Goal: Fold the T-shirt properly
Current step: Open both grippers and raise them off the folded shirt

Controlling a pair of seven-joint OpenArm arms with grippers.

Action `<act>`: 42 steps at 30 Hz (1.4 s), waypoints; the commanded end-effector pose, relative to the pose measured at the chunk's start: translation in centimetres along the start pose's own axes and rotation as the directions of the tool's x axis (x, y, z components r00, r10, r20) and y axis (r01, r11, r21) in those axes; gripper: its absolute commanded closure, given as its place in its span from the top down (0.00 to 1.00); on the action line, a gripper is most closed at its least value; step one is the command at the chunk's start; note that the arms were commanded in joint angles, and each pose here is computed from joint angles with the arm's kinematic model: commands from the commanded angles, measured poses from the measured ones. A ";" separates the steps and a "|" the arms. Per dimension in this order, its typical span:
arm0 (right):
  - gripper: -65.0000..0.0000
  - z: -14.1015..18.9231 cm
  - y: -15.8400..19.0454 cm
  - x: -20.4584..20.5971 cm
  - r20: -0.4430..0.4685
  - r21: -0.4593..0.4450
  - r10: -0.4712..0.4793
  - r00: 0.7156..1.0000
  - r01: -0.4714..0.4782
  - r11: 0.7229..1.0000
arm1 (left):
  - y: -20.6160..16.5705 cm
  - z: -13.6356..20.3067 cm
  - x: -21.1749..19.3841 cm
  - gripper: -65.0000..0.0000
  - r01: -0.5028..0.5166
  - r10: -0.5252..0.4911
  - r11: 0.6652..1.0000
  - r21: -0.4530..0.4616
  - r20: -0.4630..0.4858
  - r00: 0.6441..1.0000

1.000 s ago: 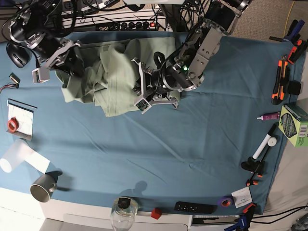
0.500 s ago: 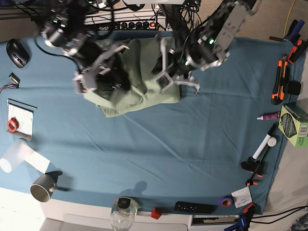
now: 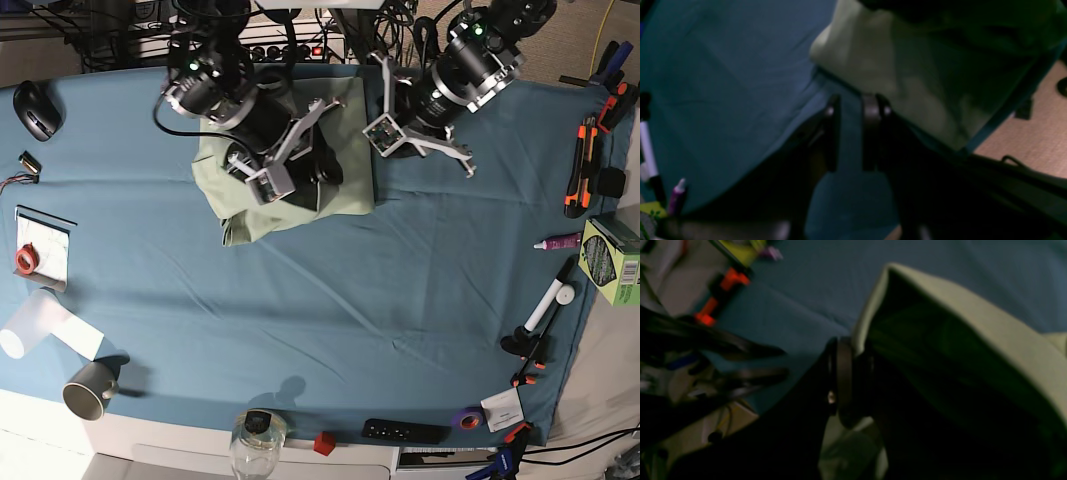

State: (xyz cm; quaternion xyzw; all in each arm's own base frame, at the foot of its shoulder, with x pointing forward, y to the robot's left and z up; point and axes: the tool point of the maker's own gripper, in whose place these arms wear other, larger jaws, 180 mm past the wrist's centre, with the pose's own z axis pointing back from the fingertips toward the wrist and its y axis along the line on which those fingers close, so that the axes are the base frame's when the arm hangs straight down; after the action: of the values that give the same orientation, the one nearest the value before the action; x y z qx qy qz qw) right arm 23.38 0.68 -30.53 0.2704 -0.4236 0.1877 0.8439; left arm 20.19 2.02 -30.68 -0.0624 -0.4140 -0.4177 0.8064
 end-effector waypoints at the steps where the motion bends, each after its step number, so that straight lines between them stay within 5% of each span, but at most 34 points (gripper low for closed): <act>1: 0.00 -0.3 0.4 1.8 0.070 0.023 0.000 0.998 -0.002 1.000 | 0.4 0.4 0.9 0.19 0.003 -0.004 1.000 0.018 0.036 0.999; 10: 0.00 -3.5 -1.1 0.8 0.032 0.053 -0.064 0.997 0.062 0.997 | 0.5 0.4 0.9 0.19 0.003 -0.003 1.000 0.022 0.037 0.999; 17: 0.00 -4.4 2.1 0.3 -0.011 0.156 -0.048 0.999 0.049 0.987 | 0.8 0.4 0.9 0.19 -0.014 0.013 0.999 0.036 0.037 0.999; 21: 0.22 -4.9 3.2 0.3 -0.019 0.160 -0.032 0.999 0.035 0.987 | 1.1 0.5 0.9 0.19 -0.010 0.009 0.999 0.052 0.035 0.999; 32: 0.22 -4.9 3.2 1.9 0.025 0.170 -0.018 1.000 0.013 0.985 | 2.0 1.2 1.4 0.19 -0.012 0.007 0.995 0.102 0.045 0.999; 39: 0.23 -4.6 -2.4 5.0 0.023 -0.065 0.161 0.987 -0.159 0.985 | 3.3 1.8 -0.6 0.19 -0.057 0.062 0.979 0.195 -0.017 0.998; 42: 0.41 -3.3 -8.0 5.6 -0.058 -0.280 0.242 0.968 -0.249 0.927 | 3.0 2.4 -2.6 0.19 -0.081 0.097 0.976 0.201 -0.074 0.992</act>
State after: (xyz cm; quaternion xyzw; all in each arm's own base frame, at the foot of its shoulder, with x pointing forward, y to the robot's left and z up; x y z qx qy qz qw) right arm 32.03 -3.58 -31.77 0.0777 -0.4359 0.2366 0.8649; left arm 19.86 6.76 -31.10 0.0179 -0.4013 -0.3419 0.8496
